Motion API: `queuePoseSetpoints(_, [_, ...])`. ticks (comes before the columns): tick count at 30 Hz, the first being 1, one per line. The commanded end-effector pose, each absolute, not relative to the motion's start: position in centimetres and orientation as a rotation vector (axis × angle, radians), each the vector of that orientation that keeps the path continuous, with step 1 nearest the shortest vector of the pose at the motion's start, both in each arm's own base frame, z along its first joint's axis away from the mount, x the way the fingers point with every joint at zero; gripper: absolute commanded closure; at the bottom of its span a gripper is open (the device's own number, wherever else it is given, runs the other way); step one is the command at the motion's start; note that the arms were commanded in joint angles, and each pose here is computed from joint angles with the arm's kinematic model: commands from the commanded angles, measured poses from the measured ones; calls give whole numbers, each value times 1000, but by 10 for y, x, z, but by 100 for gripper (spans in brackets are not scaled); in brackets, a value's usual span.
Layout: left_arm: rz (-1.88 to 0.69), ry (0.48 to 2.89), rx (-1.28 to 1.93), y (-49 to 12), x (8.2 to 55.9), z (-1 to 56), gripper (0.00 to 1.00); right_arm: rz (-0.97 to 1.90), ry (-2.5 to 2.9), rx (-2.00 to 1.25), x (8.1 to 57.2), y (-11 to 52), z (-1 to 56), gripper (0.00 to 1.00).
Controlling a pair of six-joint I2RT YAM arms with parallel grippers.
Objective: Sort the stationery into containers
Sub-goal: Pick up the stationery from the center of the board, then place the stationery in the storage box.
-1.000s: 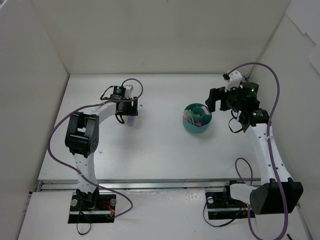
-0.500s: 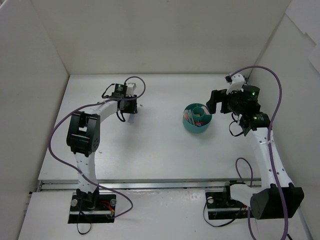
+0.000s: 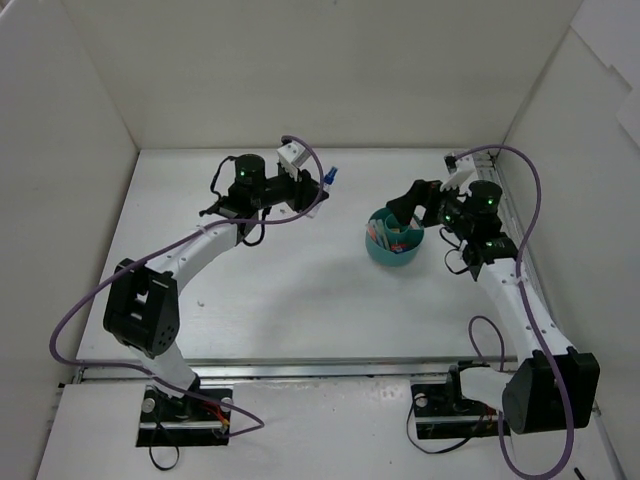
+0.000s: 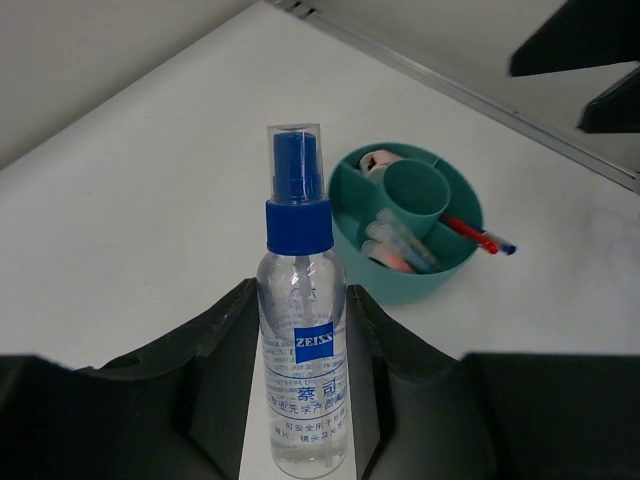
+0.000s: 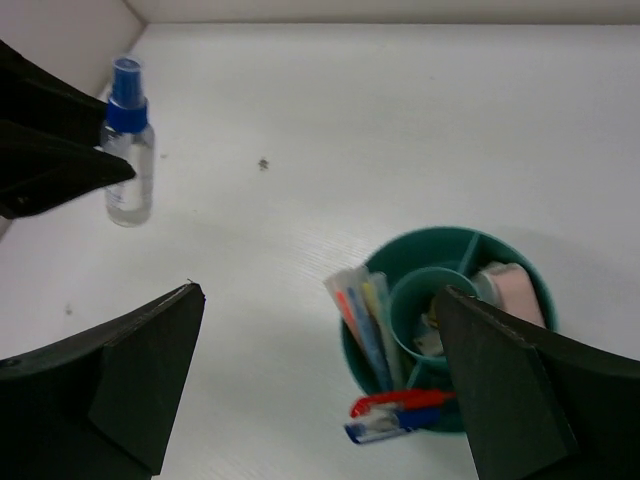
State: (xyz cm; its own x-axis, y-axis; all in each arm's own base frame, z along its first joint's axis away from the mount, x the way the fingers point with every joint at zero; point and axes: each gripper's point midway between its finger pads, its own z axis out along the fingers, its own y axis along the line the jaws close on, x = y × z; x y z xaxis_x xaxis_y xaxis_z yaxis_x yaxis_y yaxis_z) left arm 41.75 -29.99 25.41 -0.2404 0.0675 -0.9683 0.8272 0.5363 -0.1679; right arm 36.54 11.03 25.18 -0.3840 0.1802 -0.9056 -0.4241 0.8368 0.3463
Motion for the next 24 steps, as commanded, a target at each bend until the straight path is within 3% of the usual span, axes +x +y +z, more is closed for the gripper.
queuePoseSetpoints(1, [-983, 1335, 900, -330, 392, 320, 100, 820, 1599, -256, 374, 154, 319, 2])
queuePoseSetpoints(12, [-1005, 1248, 979, -372, 369, 330, 100, 961, 1513, -219, 389, 214, 329, 2])
queuePoseSetpoints(15, [-1010, 1245, 985, -374, 364, 331, 100, 947, 1518, -207, 394, 219, 326, 9])
queuePoseSetpoints(16, [-1006, 1242, 983, -373, 364, 333, 100, 952, 1521, -206, 395, 222, 325, 25])
queuePoseSetpoints(18, [-992, 1241, 975, -374, 362, 334, 100, 957, 1526, -203, 396, 225, 323, 45])
queuePoseSetpoints(19, [-983, 1247, 963, -373, 363, 335, 100, 960, 1528, -198, 396, 226, 323, 66])
queuePoseSetpoints(21, [-967, 1262, 933, -371, 367, 338, 100, 964, 1523, -204, 394, 229, 325, 83])
queuePoseSetpoints(24, [-957, 1284, 906, -370, 372, 340, 97, 969, 1518, -216, 390, 232, 327, 100])
